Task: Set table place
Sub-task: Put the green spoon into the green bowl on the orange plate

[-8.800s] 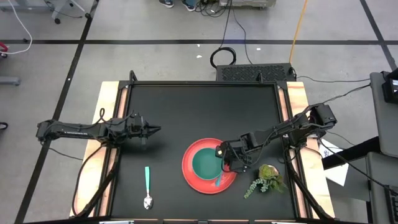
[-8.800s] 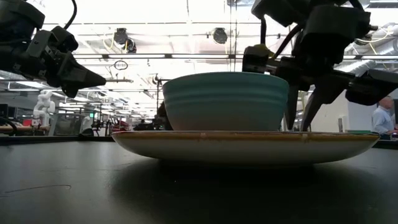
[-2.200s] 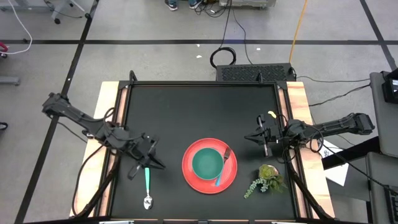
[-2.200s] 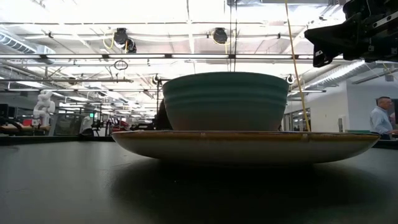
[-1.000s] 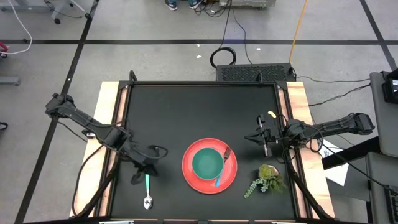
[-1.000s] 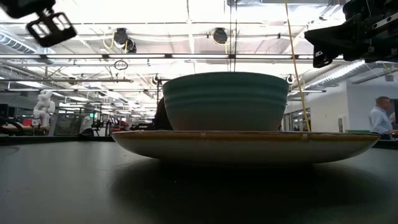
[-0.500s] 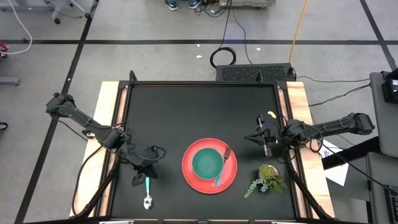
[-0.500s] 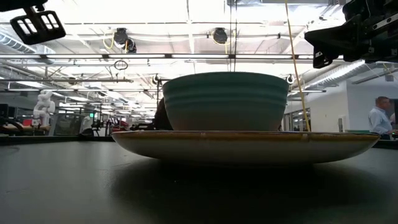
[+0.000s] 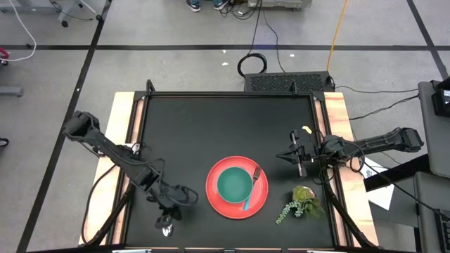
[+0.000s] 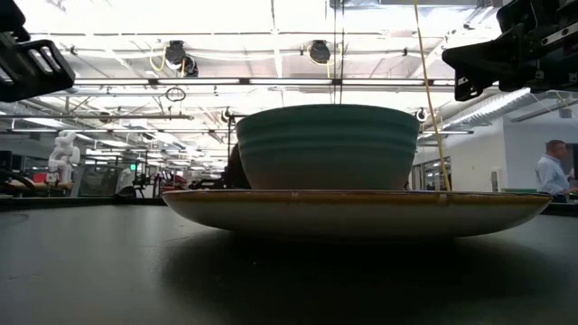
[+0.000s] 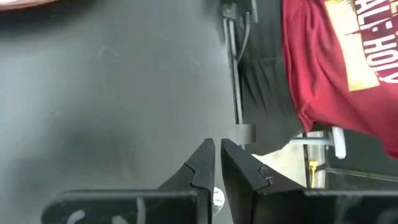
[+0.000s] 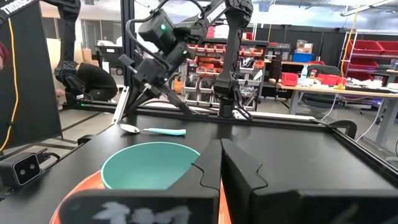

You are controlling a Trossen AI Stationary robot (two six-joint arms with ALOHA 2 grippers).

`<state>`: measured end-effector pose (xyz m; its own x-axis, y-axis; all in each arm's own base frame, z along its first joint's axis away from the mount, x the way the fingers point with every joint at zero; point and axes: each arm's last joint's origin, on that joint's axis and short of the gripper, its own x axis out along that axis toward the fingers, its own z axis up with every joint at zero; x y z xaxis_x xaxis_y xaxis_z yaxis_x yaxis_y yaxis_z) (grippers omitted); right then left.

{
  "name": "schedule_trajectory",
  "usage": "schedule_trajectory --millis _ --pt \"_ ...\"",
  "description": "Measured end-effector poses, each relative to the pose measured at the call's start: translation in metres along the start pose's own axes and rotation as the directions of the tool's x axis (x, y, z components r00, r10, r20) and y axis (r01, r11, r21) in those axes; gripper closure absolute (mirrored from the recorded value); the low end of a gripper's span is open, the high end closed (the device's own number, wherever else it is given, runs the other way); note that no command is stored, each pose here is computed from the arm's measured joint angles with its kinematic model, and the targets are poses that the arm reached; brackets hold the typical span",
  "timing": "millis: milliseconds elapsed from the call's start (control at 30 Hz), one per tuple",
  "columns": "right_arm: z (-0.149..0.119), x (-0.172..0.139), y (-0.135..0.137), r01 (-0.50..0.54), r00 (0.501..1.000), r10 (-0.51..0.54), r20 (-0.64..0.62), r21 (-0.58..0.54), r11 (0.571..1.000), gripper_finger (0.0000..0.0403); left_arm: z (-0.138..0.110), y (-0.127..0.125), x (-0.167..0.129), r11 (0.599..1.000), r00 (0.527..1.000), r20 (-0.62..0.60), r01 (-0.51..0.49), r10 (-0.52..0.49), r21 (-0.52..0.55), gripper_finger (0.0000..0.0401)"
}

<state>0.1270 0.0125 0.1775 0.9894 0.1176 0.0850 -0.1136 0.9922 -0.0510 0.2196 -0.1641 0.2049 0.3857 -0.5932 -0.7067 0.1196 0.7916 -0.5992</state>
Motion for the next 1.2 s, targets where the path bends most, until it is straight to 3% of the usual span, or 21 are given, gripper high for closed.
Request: schedule_trajectory --millis 133,233,300,467,533,833,1000,1200 --pt "0.0 0.0 0.0 0.0 1.0 0.0 0.0 0.002 1.0 0.0403 -0.001 -0.003 0.001 0.999 1.0 0.017 -0.011 0.01 0.047 0.037" --pt "0.0 0.0 0.0 0.0 1.0 0.0 0.0 0.003 1.0 0.0403 -0.005 -0.006 0.001 0.985 1.0 0.016 -0.019 0.017 0.173 0.037" --pt "0.0 0.0 0.0 0.0 1.0 0.0 0.0 0.003 1.0 0.0403 -0.006 -0.008 0.002 0.955 1.0 0.016 -0.017 0.013 0.295 0.037" --pt "-0.001 0.0 0.0 0.0 1.0 0.0 -0.008 0.003 1.0 0.0403 -0.01 -0.004 0.0 0.829 0.998 -0.005 -0.055 0.069 0.556 0.037" --pt "-0.001 0.0 0.0 -0.001 1.0 0.001 -0.011 0.003 1.0 0.0403 -0.01 0.0 -0.001 0.806 0.995 -0.021 -0.07 0.102 0.588 0.037" --pt "-0.002 0.0 0.0 -0.001 1.0 0.001 -0.017 -0.016 1.0 0.0403 -0.023 0.006 -0.008 0.776 0.955 -0.169 -0.086 0.243 0.625 0.037" --pt "-0.001 0.0 0.0 0.0 1.0 0.0 -0.015 -0.024 1.0 0.0403 -0.008 -0.016 -0.021 0.713 0.94 -0.138 -0.137 0.313 0.687 0.037" --pt "-0.002 0.0 0.0 0.002 1.0 -0.003 -0.016 -0.026 1.0 0.0403 0.006 -0.032 -0.032 0.672 0.947 -0.062 -0.177 0.316 0.719 0.037"
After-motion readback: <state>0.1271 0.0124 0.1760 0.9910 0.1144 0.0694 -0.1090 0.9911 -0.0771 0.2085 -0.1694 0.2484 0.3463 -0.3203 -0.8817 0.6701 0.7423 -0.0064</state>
